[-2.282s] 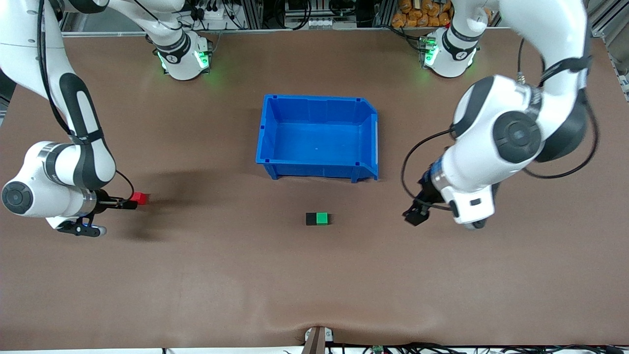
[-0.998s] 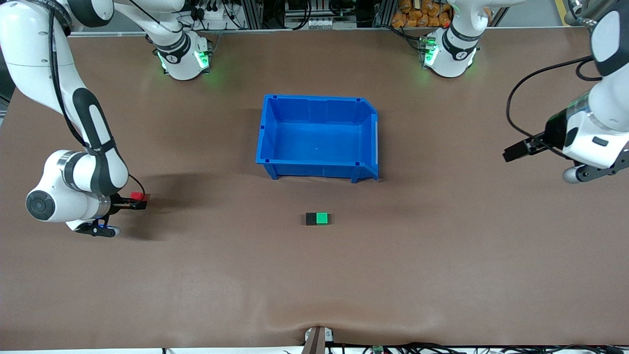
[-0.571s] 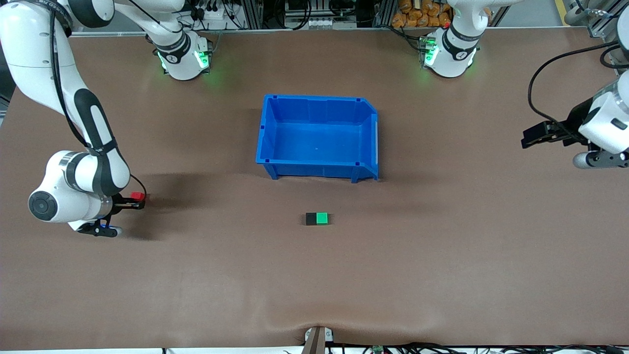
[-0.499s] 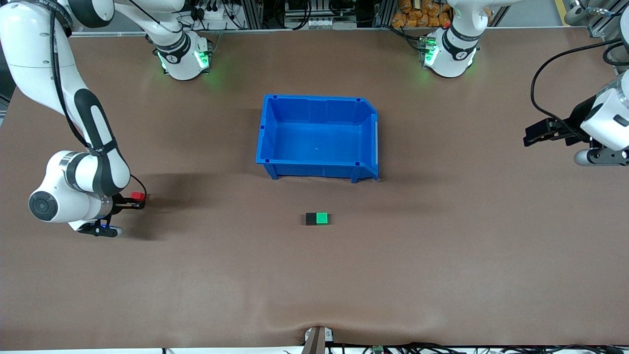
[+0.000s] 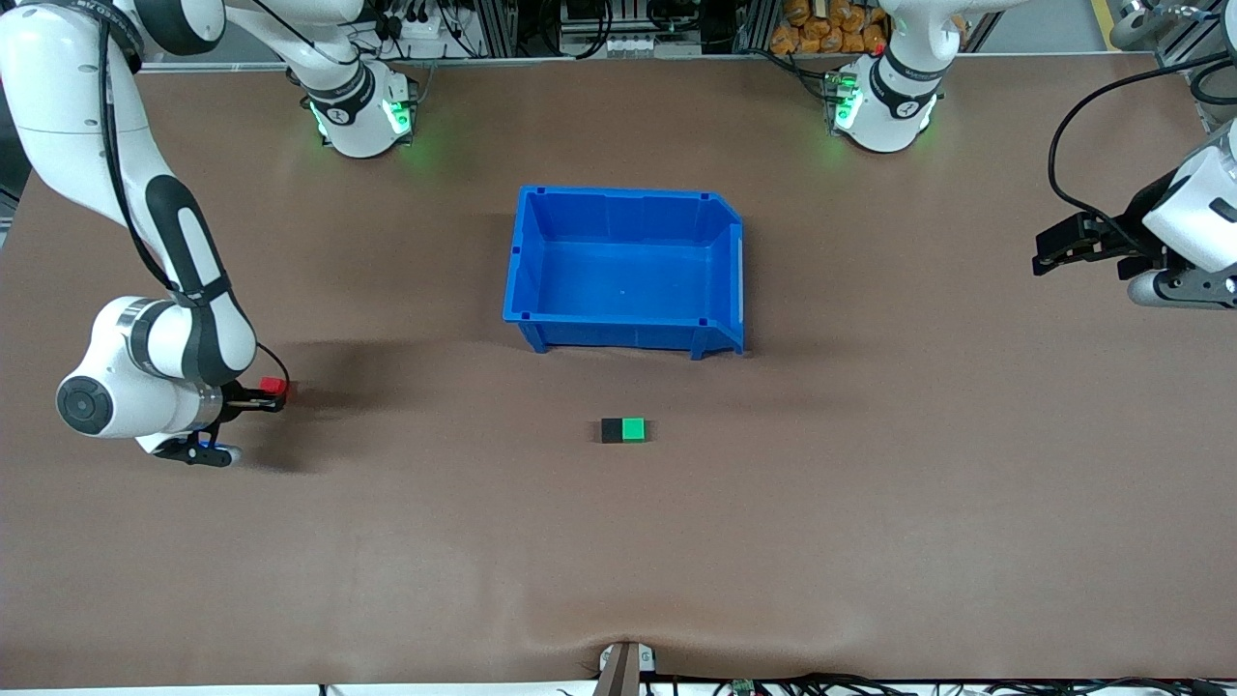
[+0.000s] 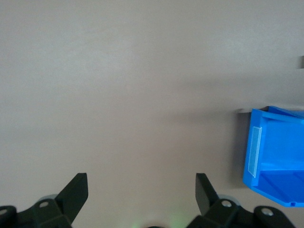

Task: Attach green and red cubes to black cube
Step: 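Carry the red cube with the right gripper toward the black cube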

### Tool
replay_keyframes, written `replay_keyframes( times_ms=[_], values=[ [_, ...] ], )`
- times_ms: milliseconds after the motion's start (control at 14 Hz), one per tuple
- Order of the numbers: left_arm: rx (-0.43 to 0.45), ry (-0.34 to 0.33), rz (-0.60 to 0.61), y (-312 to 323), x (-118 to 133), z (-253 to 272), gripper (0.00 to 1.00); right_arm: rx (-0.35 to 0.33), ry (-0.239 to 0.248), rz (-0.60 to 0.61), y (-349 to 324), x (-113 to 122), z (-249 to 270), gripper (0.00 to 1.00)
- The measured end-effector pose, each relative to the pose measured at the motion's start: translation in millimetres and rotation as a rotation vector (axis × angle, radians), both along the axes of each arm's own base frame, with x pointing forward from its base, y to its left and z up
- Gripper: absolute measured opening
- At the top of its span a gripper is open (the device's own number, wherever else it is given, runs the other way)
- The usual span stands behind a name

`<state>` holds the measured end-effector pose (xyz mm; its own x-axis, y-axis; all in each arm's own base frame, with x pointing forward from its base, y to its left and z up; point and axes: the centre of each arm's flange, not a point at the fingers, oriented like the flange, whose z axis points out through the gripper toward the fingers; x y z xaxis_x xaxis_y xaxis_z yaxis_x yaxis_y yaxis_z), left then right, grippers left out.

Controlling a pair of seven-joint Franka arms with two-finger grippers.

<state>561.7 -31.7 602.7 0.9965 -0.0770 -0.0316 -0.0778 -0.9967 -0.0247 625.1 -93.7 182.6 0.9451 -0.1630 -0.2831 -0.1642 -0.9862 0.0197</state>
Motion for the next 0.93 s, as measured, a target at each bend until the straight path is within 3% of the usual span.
replay_keyframes(
  times_ms=[642,927],
  values=[
    [0.003,-0.016,-0.01,-6.2,-10.7,16.4,1.0,-0.028,0.002,-0.145,0.6,7.8,11.1,0.4],
    [0.004,-0.008,-0.009,-5.7,-11.7,15.8,1.0,0.017,0.012,-0.249,5.1,11.5,17.3,0.4]
  ],
)
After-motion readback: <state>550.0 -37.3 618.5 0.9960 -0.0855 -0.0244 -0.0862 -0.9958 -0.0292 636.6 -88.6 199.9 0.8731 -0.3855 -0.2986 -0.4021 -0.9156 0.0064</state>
